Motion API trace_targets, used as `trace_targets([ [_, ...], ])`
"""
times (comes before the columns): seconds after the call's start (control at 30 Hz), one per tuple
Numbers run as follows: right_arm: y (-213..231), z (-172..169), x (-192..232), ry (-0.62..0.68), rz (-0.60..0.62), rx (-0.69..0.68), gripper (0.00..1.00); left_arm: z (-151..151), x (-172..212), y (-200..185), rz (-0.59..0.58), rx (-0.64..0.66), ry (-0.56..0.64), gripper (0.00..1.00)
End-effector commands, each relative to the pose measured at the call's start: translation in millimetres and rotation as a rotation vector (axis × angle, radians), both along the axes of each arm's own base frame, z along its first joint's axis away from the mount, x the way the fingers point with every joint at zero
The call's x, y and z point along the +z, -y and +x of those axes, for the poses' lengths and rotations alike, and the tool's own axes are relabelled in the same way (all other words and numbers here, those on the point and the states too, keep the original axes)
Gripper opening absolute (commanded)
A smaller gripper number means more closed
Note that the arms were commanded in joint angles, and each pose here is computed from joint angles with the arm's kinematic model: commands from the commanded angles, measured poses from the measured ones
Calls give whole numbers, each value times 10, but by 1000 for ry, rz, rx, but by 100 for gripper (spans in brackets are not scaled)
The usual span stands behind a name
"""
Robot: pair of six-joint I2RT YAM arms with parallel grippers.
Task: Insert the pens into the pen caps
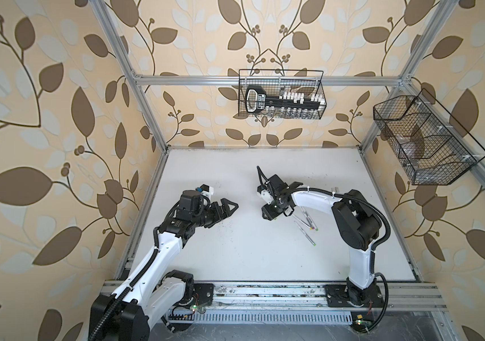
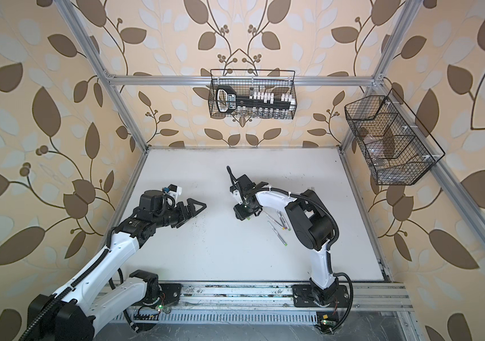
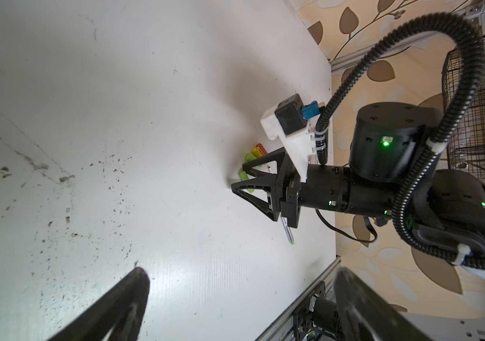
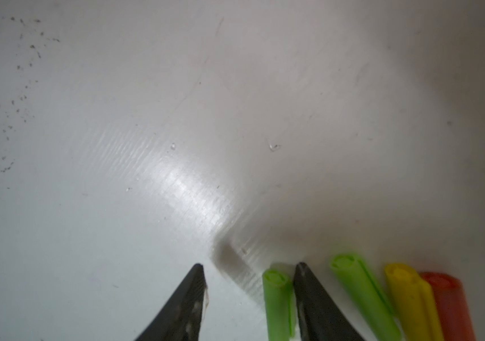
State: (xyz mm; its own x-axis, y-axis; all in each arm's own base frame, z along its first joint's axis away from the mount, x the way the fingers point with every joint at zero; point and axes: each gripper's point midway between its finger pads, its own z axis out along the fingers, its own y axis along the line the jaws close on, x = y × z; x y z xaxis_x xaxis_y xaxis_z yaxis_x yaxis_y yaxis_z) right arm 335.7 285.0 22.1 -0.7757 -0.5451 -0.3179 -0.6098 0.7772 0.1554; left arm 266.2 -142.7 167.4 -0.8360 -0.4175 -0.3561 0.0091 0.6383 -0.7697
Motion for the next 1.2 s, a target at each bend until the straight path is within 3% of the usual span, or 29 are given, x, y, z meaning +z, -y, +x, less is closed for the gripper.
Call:
trace_targets([
  [0.0, -66, -57, -42, -30, 1, 40, 51, 17, 52, -26, 16, -6, 42, 99],
  [0.5, -150, -460, -95, -89, -14, 134, 51, 0, 50, -20, 11, -7, 41, 99],
  [0.97, 125, -763, -176, -117, -43, 96, 51, 10, 49, -8, 1, -11, 42, 99],
  [1.17, 192, -714, -7, -58, -4, 46, 51, 17, 45, -4, 1, -13, 41, 99],
])
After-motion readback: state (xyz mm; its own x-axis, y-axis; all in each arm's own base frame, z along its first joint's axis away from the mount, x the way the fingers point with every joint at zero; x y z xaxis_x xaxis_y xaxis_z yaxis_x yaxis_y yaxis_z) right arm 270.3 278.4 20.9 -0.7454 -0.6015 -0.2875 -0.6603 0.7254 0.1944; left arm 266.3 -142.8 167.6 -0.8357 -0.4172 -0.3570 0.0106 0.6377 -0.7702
